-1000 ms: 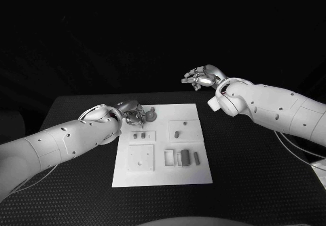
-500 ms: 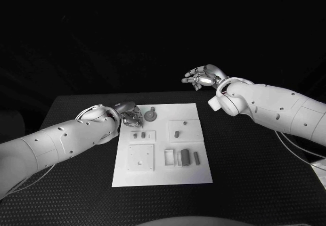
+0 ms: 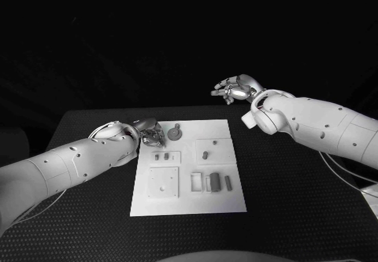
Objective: Assemble the parts on the task board
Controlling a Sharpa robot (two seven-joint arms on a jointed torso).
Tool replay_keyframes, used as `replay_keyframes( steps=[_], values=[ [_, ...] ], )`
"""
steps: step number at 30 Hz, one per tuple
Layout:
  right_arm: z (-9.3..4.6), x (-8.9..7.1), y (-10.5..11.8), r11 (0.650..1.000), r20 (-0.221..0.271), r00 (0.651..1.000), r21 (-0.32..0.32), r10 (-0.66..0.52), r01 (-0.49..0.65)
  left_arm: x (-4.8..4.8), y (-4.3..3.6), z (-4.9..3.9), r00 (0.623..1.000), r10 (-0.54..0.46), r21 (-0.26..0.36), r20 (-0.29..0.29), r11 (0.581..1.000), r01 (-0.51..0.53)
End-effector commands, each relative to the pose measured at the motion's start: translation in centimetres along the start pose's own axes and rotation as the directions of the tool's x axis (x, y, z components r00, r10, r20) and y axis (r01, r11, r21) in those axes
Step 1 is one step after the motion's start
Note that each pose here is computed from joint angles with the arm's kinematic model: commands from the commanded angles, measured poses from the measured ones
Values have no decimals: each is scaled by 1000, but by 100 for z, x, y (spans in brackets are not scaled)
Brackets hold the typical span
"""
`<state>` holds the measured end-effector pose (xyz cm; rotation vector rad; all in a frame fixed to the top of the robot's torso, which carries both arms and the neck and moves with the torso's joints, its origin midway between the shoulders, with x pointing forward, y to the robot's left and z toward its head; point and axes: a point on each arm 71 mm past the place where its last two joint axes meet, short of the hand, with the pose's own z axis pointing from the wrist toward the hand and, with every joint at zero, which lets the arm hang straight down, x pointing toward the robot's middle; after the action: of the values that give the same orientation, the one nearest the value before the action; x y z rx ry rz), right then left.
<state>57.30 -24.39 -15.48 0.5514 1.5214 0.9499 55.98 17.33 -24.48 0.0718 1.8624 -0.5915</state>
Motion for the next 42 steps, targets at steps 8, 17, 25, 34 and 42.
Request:
replay_keyframes(
  steps=[8,17,25,34,42],
  values=[
    [1,16,12,1000,-12,1000,-10,2,-2,41,-19,14,1000,-4,9,-31,1000,4],
    [1,15,12,1000,-12,1000,-10,2,-2,66,-27,17,998,-1,9,-57,1000,2],
    [2,17,13,1000,-12,1000,-10,2,-2,78,-40,24,998,22,16,-60,1000,-21],
    [4,22,16,1000,-13,1000,-11,2,-3,100,-49,31,997,24,17,-68,1000,-23],
    [6,25,18,1000,-14,1000,-11,3,-3,133,-56,35,995,37,19,-88,999,-35]
  ],
)
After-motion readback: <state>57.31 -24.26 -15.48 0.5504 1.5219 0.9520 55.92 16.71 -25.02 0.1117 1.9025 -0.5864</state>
